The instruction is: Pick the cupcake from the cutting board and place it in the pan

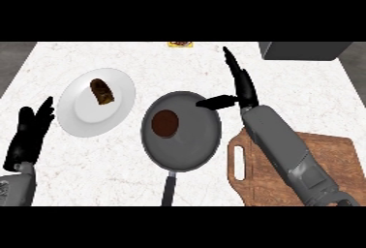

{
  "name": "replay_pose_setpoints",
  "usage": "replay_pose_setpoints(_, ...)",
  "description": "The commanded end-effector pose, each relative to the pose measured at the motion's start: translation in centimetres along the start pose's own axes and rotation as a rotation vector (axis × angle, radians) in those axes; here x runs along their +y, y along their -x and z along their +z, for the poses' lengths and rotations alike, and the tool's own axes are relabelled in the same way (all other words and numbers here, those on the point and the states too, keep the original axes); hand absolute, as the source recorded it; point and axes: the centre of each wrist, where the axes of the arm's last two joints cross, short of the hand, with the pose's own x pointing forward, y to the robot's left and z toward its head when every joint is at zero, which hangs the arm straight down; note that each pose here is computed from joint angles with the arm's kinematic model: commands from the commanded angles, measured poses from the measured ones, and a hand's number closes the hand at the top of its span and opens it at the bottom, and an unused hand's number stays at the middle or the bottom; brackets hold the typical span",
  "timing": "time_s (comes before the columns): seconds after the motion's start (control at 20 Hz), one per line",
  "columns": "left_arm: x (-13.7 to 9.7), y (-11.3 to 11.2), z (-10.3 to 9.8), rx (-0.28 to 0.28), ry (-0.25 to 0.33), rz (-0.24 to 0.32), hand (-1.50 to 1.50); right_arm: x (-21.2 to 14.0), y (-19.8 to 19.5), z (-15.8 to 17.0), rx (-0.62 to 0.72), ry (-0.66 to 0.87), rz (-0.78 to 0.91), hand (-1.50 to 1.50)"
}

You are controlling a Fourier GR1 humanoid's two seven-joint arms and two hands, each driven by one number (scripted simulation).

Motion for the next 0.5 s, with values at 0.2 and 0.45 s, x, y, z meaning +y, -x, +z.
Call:
replay_pose_setpoints(0.2, 0.8, 1.3, 1.5, 0.008, -0.005, 0.015, 0.00, -14.5, 2.2, 1.0, -0.020, 0.009, -0.023, -1.50)
replay_pose_setpoints(0.45, 1.2, -0.5, -0.3, 0.015, -0.007, -0.004, 0.00, -19.6, 2.9, 3.3, 0.000, -0.058, -0.027, -1.50)
